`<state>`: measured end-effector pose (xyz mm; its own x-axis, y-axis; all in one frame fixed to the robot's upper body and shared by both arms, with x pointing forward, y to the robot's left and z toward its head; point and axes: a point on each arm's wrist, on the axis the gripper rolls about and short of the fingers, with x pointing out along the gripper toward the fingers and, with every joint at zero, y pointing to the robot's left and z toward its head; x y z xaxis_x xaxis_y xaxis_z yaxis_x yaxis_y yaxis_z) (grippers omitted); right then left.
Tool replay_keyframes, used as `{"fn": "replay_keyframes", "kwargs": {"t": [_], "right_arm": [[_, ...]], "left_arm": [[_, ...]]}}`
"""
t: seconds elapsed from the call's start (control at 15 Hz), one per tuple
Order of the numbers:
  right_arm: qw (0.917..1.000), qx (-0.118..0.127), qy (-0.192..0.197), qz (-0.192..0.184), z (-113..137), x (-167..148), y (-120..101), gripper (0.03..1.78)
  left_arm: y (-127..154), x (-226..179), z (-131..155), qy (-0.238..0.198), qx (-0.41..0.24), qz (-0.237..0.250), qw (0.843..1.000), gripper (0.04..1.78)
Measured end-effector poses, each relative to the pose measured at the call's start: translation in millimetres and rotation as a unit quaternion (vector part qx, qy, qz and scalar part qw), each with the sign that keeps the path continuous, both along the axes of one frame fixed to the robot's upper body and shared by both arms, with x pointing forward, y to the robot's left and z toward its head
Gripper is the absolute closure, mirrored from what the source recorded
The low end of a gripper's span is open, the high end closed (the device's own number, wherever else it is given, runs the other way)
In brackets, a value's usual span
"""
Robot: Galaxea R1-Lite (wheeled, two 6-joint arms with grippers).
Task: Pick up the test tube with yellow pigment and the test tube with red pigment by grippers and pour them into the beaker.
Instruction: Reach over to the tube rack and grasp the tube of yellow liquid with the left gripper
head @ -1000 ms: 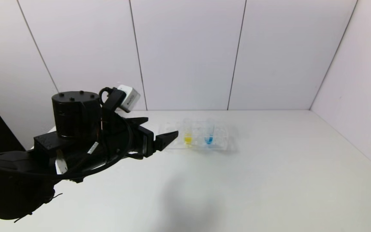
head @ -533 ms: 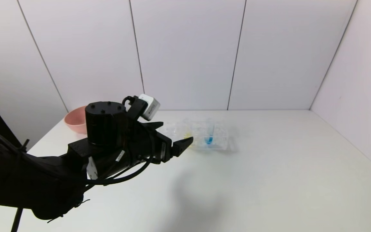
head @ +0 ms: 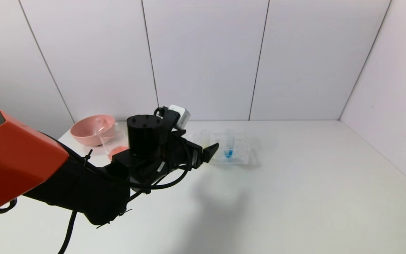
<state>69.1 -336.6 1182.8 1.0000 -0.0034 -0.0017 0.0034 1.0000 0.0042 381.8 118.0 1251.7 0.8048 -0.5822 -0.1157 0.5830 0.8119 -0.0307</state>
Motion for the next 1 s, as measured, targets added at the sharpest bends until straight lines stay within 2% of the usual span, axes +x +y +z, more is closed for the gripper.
{"fn": "replay_keyframes", "kwargs": {"t": [0.53, 1.0], "right_arm": [[1.0, 0.0, 0.0, 0.0, 0.0, 0.0, 0.0, 0.11], [1.0, 0.0, 0.0, 0.0, 0.0, 0.0, 0.0, 0.11]], "left_arm": [[-28.9, 23.8, -16.3, 0.014, -0.002, 0.064, 0.998, 0.05], [-41.0, 37.8, -24.4, 0.008, -0.016, 0.12, 0.993, 0.05]]}}
